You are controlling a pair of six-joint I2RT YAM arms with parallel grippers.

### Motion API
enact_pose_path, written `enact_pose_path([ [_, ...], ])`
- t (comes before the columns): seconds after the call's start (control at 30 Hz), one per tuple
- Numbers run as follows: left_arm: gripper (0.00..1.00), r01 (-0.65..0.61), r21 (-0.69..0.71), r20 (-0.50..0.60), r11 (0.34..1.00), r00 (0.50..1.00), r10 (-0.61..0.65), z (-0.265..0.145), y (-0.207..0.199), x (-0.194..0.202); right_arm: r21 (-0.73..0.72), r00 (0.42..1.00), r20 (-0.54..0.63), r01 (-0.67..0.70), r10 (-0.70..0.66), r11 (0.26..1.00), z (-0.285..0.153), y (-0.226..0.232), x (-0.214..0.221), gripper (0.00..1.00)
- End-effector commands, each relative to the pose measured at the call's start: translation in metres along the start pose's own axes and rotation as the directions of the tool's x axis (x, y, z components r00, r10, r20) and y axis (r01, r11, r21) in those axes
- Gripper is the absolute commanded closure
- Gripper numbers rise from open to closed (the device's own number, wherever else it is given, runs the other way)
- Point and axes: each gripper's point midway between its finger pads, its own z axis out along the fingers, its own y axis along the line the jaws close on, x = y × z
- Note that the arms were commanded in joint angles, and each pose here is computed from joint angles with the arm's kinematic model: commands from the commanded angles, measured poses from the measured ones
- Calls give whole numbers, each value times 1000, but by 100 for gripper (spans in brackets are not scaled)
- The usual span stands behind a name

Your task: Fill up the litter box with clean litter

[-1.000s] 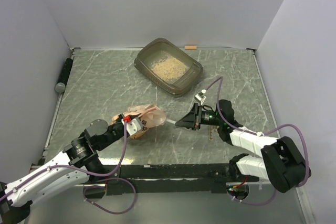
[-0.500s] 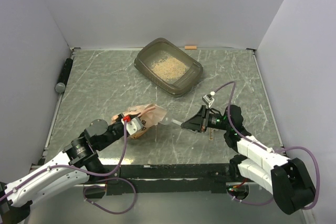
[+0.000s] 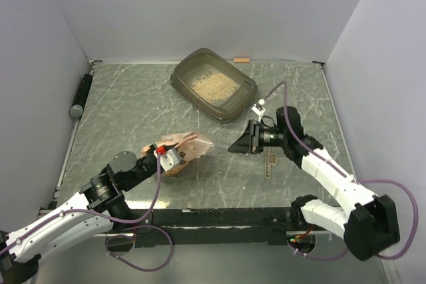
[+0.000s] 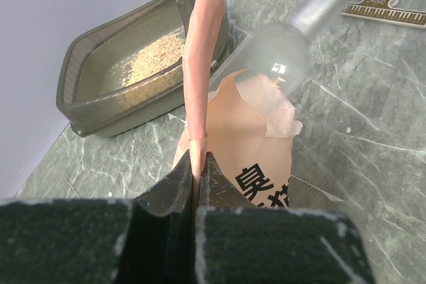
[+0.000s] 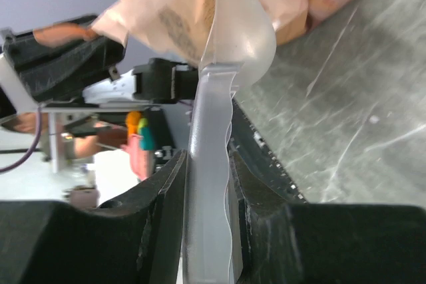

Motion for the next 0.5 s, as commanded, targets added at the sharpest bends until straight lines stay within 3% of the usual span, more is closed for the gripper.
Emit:
enact_pose_path([
  [0.0, 99, 14, -11, 127, 1000, 992, -13, 1, 9, -38, 127, 987, -129, 114, -97, 985, 3, 1, -4, 100],
  [0.23, 99, 14, -7, 135, 1000, 991, -13, 0, 9, -40, 153, 927, -337, 227, -165, 962, 30, 20, -7, 100],
  [0.33, 99, 14, -8, 137, 1000, 991, -13, 0, 9, -40, 193, 886, -446, 236, -129, 952, 46, 13, 1, 100],
  [0.47, 99, 16, -9, 144, 1000, 989, -14, -1, 10, -43, 275, 865, -479, 307, -147, 911, 58, 12, -15, 100],
])
